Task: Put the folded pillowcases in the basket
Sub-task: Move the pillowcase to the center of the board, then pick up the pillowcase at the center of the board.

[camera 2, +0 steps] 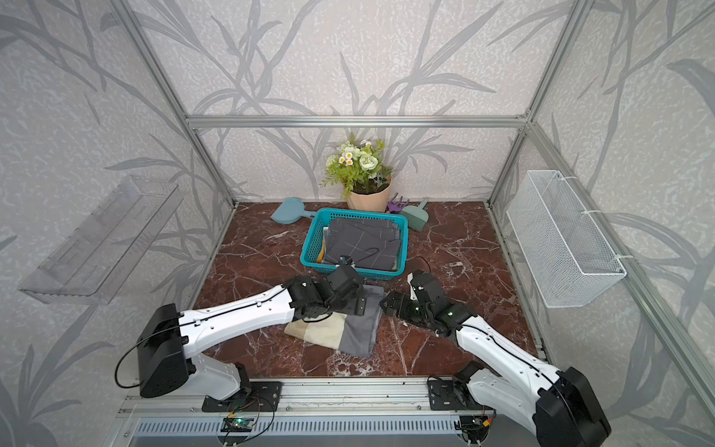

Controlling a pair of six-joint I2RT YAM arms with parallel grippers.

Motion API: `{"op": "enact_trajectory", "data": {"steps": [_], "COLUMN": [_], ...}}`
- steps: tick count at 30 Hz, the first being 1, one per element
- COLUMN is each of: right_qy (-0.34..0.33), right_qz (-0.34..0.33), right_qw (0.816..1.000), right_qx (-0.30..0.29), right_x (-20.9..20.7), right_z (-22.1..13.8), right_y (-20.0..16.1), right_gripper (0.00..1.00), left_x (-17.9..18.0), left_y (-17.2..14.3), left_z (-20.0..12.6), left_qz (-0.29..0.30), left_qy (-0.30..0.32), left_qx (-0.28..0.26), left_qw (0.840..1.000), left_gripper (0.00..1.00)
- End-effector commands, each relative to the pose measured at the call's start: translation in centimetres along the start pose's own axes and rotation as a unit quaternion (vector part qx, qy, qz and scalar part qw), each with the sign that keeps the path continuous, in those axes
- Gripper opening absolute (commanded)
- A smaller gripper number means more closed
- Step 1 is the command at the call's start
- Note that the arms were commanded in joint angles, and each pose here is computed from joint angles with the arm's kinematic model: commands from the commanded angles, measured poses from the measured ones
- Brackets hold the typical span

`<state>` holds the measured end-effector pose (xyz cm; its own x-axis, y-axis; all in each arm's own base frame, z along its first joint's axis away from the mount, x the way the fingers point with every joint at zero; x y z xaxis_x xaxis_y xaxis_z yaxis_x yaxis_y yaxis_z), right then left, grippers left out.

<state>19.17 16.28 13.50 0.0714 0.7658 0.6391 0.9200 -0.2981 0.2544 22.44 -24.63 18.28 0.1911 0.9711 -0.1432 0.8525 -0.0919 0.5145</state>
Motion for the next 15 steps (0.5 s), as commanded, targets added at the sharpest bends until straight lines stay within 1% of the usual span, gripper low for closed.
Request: {"op": "enact_trajectory", "data": {"steps": [1,2,6,8,11,15], "right_qy": [0.036,0.030,0.007,-0.002,-0.014,-0.019], "right_qz": [-0.002,-0.003,-0.013,-0.014,-0.012,-0.012], "right_qw": [0.999,1.000,1.000,1.000,0.999,0.999], "right_qx": [-0.003,0.001,0.019,0.026,0.031,0.039], "right_x": [1.3,1.2,0.8,0.7,0.5,0.4], "right_z": [1.4,1.9,3.7,4.5,5.3,5.9], "right_y": [0.0,-0.2,-1.2,-1.5,-1.7,-2.0], "right_gripper": [0.99,0.99,0.99,1.00,1.00,1.00], "left_x": [7.4,8.9,12.8,14.2,15.0,14.8], "left_y": [0.0,0.2,0.4,-0.1,-1.0,-2.3], "left_z": [1.3,1.5,2.3,3.1,4.7,6.6], "left_qz": [-0.027,-0.045,-0.092,-0.110,-0.120,-0.115], "left_qy": [0.078,0.087,0.097,0.092,0.071,0.029], "left_qx": [0.019,0.010,-0.014,-0.008,0.011,0.053], "left_qw": [0.996,0.995,0.991,0.990,0.990,0.991], "left_gripper": [0.98,1.00,1.00,1.00,1.00,1.00]}}
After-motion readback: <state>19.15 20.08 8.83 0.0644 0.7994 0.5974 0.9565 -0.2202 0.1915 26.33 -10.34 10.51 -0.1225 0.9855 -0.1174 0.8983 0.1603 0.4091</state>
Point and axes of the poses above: each gripper's point midway between its finger pads, its own z axis out along the fingers, its own x axis along the line the jaws close on, y = z × x, the point moved 6 cm from there along -z, back along the fingers, and after that the axes turned 1 degree about z, right-handed, at the moved point
